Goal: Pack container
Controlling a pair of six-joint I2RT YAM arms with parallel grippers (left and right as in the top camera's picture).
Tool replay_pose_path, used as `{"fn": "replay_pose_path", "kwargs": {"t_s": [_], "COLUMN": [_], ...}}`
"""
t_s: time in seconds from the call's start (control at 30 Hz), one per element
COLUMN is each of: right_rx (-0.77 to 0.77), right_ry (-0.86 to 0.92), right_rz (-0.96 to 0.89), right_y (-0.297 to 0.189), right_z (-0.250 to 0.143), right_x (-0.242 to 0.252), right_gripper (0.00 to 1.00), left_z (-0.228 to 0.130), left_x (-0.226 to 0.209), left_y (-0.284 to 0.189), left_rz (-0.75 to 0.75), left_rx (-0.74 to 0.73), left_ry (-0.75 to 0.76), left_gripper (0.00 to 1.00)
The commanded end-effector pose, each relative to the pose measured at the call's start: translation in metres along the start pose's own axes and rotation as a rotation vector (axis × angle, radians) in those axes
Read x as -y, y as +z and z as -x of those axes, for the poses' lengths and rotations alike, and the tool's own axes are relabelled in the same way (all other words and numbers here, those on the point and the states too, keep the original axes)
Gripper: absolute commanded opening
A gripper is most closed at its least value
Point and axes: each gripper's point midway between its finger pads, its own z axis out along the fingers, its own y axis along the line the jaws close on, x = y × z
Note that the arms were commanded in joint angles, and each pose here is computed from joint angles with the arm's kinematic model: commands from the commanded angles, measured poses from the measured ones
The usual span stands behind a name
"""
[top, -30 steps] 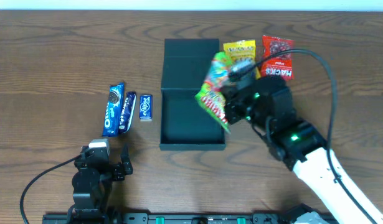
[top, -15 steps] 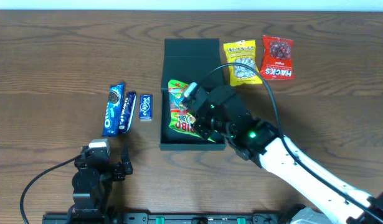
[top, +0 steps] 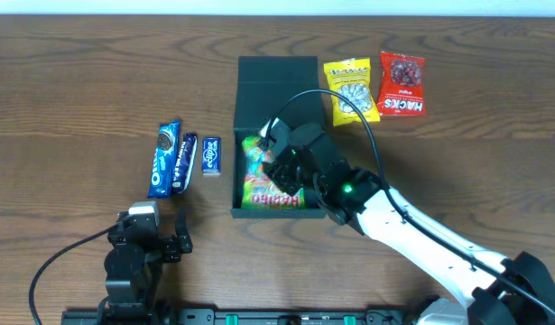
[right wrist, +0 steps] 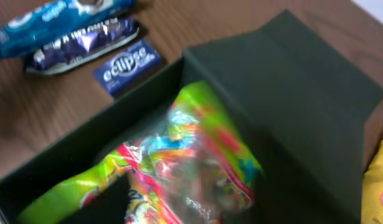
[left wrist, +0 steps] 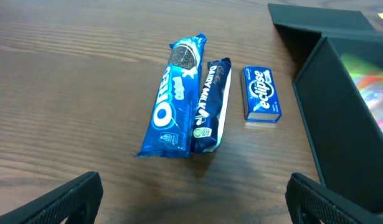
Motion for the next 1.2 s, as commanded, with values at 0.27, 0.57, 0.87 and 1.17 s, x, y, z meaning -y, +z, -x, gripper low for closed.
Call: {"fn": "replay_pose_path", "kwargs": {"t_s": [0.27, 0.57, 0.87, 1.17], "right_rx": [0.028, -0.073, 0.062, 0.024], "right_ry": [0.079, 0.240, 0.276, 0.271], "right_rz": [-0.061, -0.156, -0.134, 0.085], "right_y": [-0.018, -0.021, -0.071, -0.098], "right_z": [0.018, -0.010, 0.024, 0.017], "right_x": [0.010, 0.023, 0.023, -0.016], "right_gripper": [0.64, 0.01, 0.01, 0.99], "left_z": [-0.004, -0.004, -0.004, -0.003], "left_x": [-0.003, -0.003, -0.003, -0.003], "left_y": [0.002, 0.002, 0.002, 0.002], "left_rz": [0.012, 0.012, 0.012, 0.012], "left_rx": [-0.004, -0.004, -0.004, -0.003], "left_ry": [0.013, 0.013, 0.013, 0.013], "left_gripper": [0.95, 0.95, 0.95, 0.95]}}
